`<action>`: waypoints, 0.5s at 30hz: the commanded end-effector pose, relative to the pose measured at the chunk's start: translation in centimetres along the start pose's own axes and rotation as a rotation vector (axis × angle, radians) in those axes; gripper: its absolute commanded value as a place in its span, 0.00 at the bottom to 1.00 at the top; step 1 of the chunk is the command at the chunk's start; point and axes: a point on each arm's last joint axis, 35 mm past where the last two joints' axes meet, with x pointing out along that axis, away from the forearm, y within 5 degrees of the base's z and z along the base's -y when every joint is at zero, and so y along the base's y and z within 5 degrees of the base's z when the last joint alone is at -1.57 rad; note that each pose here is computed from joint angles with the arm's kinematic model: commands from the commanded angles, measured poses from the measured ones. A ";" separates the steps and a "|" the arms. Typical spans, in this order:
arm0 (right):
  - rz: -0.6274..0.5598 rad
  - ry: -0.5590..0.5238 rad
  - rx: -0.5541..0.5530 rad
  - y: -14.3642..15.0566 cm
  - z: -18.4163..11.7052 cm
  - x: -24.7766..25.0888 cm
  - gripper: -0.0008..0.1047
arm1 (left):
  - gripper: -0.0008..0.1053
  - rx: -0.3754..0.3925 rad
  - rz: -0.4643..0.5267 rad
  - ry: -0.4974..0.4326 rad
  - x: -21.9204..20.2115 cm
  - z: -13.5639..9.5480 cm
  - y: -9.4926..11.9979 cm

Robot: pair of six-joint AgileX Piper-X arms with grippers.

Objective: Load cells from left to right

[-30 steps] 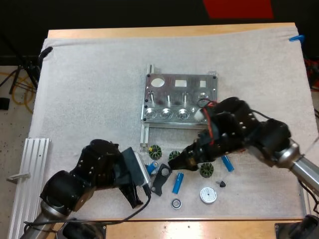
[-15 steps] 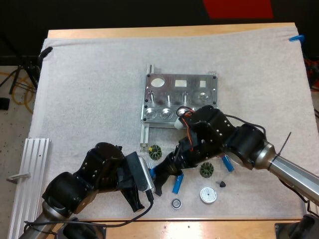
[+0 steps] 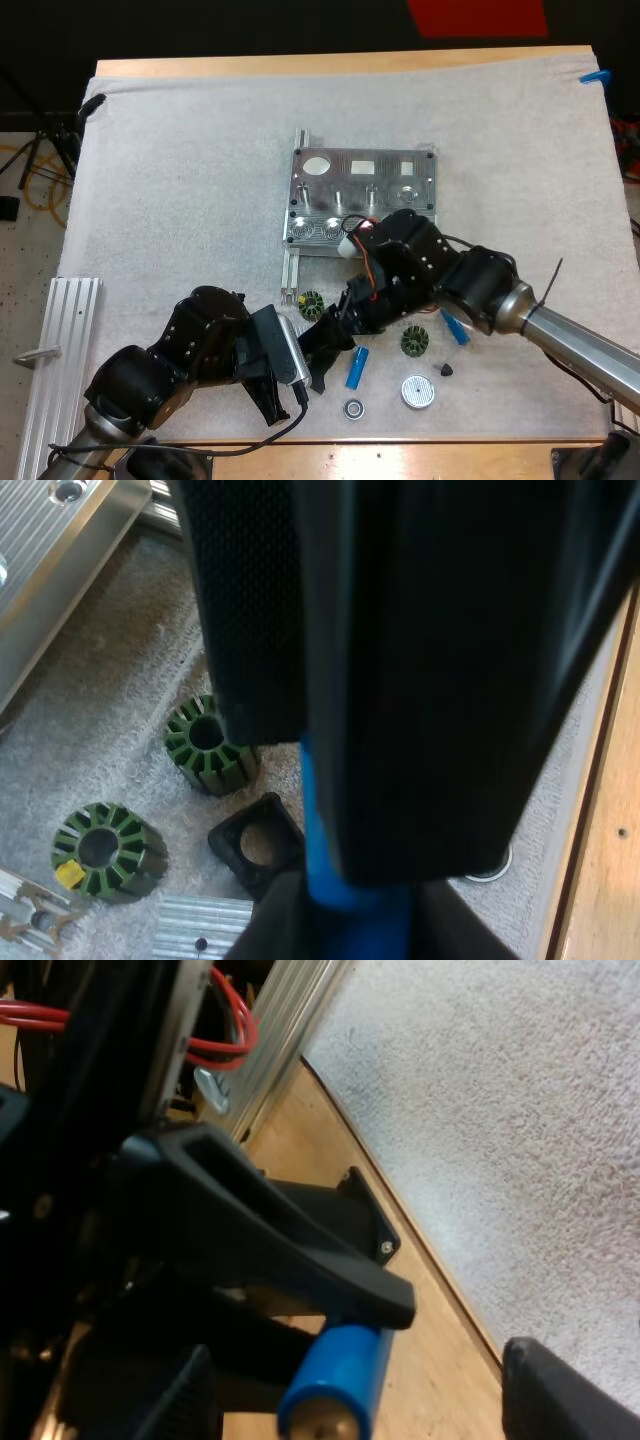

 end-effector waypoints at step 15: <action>0.091 -0.001 -0.021 0.1 0.3 0.3 0.41 | 0.01 0.008 -0.002 -0.034 -0.3 0.5 -0.1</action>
